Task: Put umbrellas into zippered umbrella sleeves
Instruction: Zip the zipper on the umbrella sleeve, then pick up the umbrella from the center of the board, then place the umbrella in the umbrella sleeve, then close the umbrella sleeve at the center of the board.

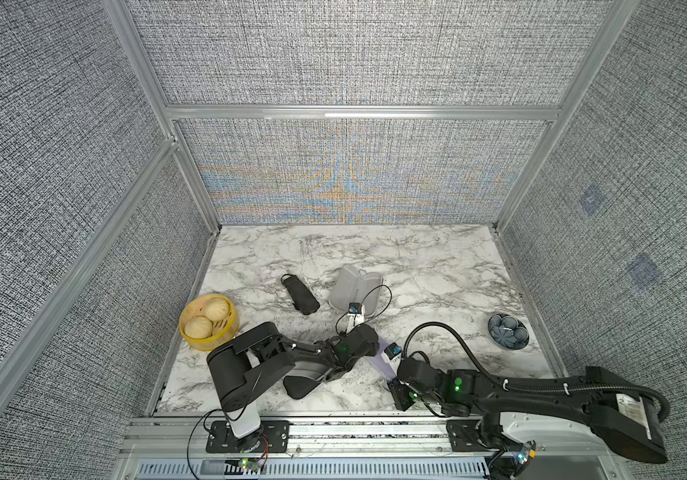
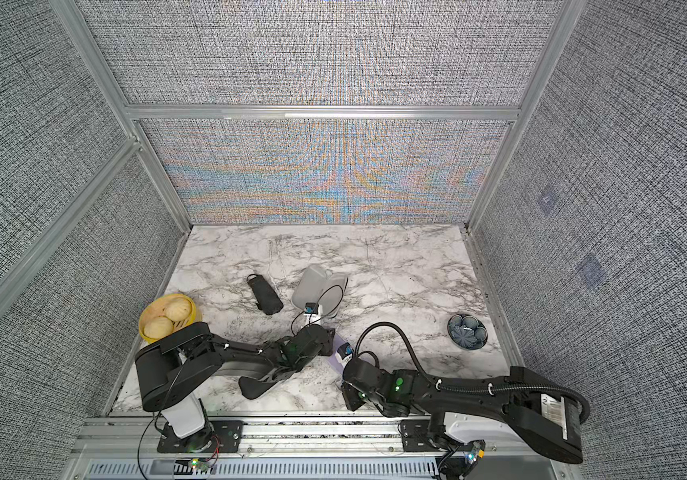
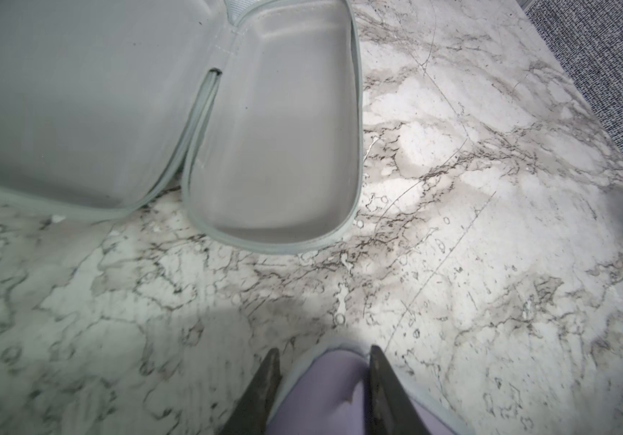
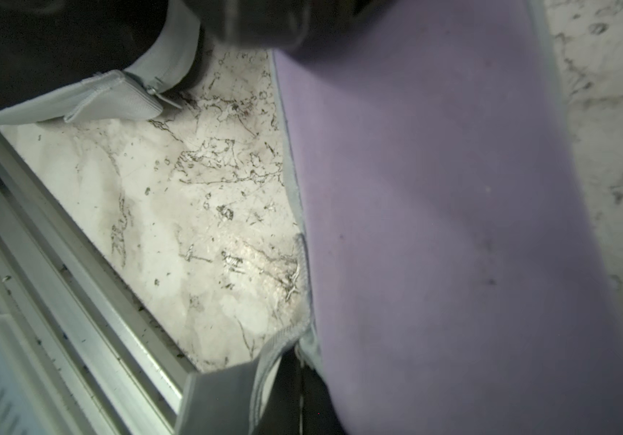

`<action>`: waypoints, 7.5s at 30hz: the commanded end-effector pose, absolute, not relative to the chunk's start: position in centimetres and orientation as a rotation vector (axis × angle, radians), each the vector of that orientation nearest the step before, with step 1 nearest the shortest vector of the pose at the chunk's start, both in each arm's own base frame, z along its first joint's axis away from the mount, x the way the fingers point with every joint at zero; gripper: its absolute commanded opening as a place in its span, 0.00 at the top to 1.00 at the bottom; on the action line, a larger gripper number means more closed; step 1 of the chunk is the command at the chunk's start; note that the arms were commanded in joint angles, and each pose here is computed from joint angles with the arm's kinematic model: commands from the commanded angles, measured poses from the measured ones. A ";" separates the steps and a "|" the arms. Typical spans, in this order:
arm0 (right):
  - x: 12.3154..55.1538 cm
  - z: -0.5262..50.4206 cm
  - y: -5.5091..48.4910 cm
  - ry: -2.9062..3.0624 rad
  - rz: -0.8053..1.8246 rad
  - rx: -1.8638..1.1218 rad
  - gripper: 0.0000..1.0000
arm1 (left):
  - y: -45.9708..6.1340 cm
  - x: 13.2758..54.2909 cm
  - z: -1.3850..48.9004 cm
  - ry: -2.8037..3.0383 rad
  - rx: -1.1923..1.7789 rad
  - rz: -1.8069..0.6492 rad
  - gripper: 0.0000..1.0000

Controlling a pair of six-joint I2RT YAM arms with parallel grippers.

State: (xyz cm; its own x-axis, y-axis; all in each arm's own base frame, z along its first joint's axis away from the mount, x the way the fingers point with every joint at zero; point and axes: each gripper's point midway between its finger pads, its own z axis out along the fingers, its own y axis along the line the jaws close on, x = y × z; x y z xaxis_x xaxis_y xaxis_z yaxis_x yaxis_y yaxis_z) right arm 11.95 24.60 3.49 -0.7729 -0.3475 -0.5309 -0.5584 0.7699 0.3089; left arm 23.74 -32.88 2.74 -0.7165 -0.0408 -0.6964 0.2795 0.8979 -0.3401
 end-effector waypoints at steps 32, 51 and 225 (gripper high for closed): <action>15.3 6.6 16.1 2.409 0.444 -0.341 0.48 | -28.4 19.6 7.2 2.332 0.454 -0.352 0.05; 28.2 18.1 19.1 2.153 0.511 -0.287 0.01 | -15.4 30.7 13.4 2.283 -0.048 -0.063 0.00; 42.4 5.9 25.8 2.505 0.553 -0.283 0.27 | -24.4 40.8 8.4 2.423 0.163 -0.555 0.09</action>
